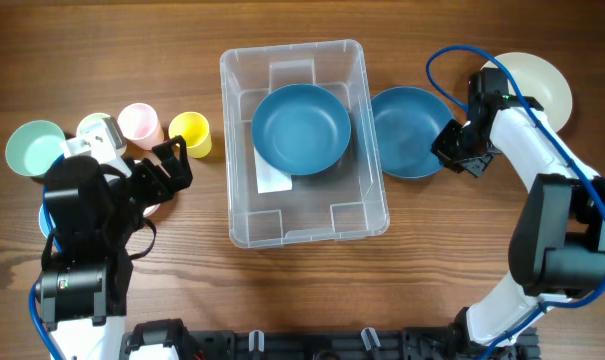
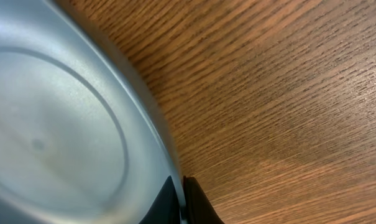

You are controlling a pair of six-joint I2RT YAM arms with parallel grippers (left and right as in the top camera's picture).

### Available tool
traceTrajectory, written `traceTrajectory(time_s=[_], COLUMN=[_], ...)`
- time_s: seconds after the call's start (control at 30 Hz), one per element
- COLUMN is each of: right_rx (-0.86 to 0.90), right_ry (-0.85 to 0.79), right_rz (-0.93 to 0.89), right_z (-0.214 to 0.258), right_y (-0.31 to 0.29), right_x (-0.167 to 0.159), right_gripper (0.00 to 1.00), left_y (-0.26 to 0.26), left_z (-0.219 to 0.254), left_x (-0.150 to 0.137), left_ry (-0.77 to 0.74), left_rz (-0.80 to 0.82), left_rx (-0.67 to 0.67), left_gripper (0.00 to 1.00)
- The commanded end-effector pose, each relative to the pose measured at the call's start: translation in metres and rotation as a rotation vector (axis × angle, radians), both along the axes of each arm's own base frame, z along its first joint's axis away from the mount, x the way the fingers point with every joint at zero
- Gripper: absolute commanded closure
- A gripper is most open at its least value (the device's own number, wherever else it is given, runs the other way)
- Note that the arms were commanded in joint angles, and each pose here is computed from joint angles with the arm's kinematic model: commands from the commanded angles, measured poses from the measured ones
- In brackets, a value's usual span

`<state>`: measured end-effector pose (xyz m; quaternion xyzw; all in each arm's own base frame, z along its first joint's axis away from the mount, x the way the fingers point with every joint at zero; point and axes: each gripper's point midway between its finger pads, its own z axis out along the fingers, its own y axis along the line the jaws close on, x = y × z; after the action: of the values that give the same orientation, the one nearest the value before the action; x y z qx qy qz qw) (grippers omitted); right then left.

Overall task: Pack container
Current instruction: 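Grasp the second dark blue plate rim with the right gripper, then carry the second blue plate over and stack it in the container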

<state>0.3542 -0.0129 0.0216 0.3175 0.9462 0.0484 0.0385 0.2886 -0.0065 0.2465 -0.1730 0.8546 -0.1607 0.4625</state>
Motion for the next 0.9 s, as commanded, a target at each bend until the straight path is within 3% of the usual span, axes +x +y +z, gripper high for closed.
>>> traceTrajectory(time_s=[0.0, 0.2, 0.37, 0.57, 0.7, 0.87], right_rx=[0.005, -0.034, -0.018, 0.030, 0.026, -0.041], right_ry=[-0.177, -0.619, -0.722, -0.736, -0.662, -0.520], right_rz=[0.043, 0.052, 0.144, 0.397, 0.588, 0.677], right_z=[0.057, 0.219, 0.261, 0.253, 0.211, 0.141], right_y=[0.005, 0.004, 0.032, 0.119, 0.176, 0.202], right_x=[0.024, 0.054, 0.051, 0.053, 0.056, 0.065], right_gripper=[0.96, 0.96, 0.96, 0.96, 0.96, 0.96], left_y=[-0.005, -0.005, -0.005, -0.005, -0.005, -0.005], left_z=[0.010, 0.010, 0.010, 0.010, 0.010, 0.010], left_x=[0.001, 0.001, 0.001, 0.001, 0.001, 0.001], left_ry=[-0.023, -0.023, -0.023, -0.023, -0.023, -0.023], left_rz=[-0.021, -0.021, -0.021, -0.021, -0.021, -0.021], left_rx=[-0.010, -0.010, -0.010, -0.010, -0.010, -0.010], left_gripper=[0.00, 0.00, 0.00, 0.00, 0.00, 0.00])
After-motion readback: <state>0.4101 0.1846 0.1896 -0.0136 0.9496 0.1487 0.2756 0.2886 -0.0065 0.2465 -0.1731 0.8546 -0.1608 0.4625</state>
